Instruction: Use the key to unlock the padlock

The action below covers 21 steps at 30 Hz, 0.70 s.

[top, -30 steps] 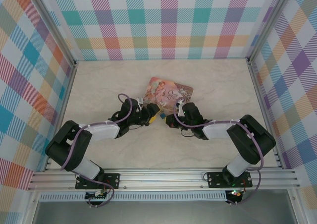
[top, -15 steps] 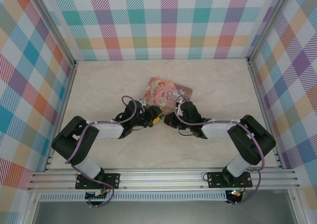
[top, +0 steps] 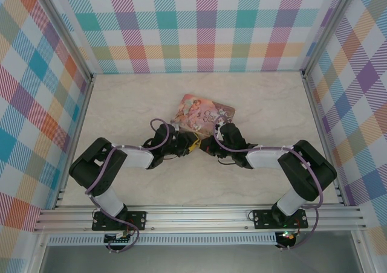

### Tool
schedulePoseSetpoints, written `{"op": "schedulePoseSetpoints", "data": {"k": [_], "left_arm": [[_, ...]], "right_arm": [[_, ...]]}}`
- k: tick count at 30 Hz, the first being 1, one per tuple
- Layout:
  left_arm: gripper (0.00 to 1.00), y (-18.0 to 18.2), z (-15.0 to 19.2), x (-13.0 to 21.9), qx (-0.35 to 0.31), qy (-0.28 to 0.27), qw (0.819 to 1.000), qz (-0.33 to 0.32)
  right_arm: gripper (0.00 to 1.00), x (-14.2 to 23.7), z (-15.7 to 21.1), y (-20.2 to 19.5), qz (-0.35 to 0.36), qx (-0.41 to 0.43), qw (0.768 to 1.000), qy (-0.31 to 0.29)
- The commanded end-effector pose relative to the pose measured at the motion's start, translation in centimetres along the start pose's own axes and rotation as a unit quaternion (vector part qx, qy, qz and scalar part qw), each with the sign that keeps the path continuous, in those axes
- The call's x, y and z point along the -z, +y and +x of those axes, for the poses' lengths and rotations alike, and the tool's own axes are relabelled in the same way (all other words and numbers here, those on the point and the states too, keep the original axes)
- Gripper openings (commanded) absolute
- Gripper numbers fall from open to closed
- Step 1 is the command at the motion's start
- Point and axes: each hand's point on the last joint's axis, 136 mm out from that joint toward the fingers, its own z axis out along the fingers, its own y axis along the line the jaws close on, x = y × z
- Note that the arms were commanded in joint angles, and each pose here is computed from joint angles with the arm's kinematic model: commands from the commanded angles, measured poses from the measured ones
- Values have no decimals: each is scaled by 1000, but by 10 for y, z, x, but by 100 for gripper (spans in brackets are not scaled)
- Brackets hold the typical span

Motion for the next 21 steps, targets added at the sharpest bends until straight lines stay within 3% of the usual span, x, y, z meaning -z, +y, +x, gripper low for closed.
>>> {"op": "schedulePoseSetpoints", "data": {"k": [1,6,10,16,21], "left_arm": [[26,-10,3,-2,-2,0,1000,21],[13,-11,1,0,-4,-9,1000,22],[1,-14,-1,1,-5,-14,1000,23],[0,-18,-2,1,-12,-15,1000,23],[0,-22,-2,3,-16,-18,999,21]], "right_arm": [[5,2,-12,33,-45,15,999,-15],[9,3,-12,32,-44,15,999,-17],[19,5,-12,27,-37,18,999,-17],[32,19,-14,15,-14,43,999,-25],[49,48,-21,7,33,120,991,-46]]}}
